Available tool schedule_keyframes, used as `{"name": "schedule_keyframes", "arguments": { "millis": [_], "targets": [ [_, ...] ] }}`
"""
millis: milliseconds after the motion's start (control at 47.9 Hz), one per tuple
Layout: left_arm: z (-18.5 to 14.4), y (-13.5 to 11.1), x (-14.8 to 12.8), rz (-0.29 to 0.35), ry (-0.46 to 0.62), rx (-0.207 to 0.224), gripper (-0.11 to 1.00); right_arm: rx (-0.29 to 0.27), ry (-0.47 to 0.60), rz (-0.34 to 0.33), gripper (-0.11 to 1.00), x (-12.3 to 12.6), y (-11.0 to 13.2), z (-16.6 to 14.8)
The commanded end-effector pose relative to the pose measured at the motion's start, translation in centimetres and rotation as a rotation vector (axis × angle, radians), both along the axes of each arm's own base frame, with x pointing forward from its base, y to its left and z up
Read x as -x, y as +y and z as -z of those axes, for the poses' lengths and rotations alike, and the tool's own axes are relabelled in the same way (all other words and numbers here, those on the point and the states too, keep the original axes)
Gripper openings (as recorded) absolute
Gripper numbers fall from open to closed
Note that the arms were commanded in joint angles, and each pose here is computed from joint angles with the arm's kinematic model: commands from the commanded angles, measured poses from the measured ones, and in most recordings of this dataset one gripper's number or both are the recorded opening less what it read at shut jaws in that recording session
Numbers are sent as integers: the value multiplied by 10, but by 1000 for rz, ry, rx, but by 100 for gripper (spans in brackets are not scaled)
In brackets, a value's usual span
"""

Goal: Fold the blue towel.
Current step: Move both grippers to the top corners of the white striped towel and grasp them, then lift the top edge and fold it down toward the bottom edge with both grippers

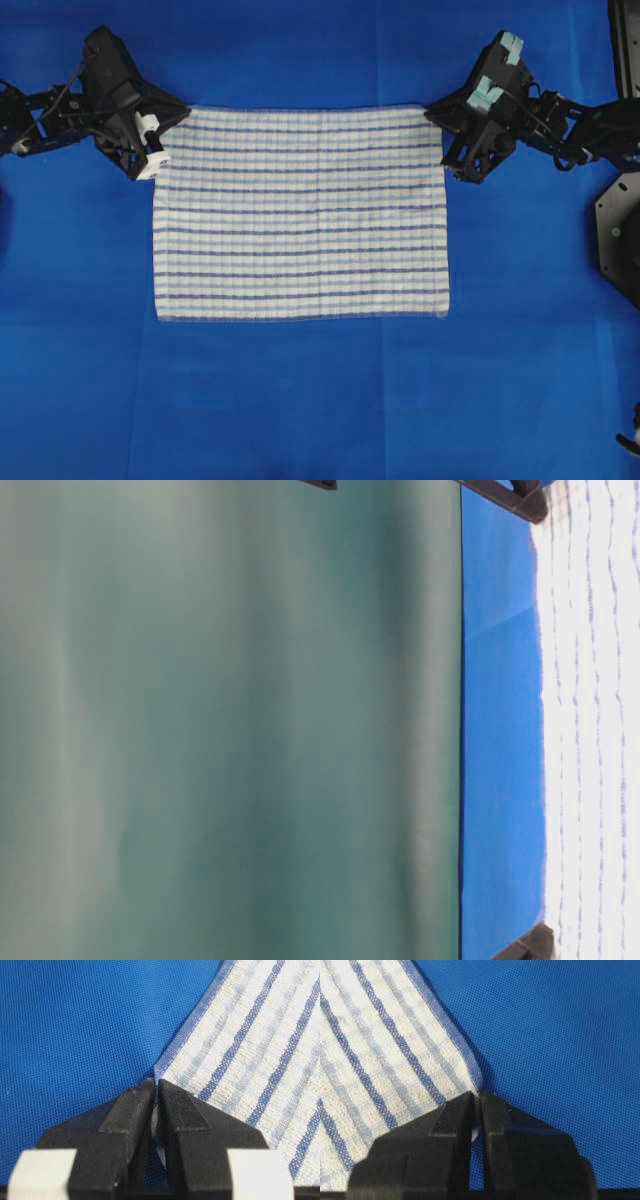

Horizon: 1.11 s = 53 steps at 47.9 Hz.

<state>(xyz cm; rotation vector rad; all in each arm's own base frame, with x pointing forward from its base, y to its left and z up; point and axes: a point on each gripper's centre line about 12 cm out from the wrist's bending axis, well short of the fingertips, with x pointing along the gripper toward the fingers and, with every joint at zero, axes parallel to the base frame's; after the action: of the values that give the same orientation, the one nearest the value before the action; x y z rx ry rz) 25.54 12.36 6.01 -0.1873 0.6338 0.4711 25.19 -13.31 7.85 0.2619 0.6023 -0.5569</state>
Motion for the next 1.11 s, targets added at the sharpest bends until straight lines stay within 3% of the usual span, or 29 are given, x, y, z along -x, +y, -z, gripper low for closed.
{"name": "schedule_keyframes", "arguments": {
  "millis": [0,355,689,876,1085],
  "targets": [
    [-4,-7,-3,36,0,-10,4,14,-27,-3,4,-5,-1,-6],
    [-40,-6,-6,45,-40,-33,4,42,-89,-2,4,-6,-2,-27],
    [-44,-11,-6,58,-44,-26,4,32,-87,-22,4,-6,6,-32],
    [-56,-30,-8,112,-63,-17,4,3,-118,-48,4,-1,24,-44],
    [-78,-63,-10,229,-95,-18,4,-34,-158,-109,4,9,52,-58]
  ]
}}
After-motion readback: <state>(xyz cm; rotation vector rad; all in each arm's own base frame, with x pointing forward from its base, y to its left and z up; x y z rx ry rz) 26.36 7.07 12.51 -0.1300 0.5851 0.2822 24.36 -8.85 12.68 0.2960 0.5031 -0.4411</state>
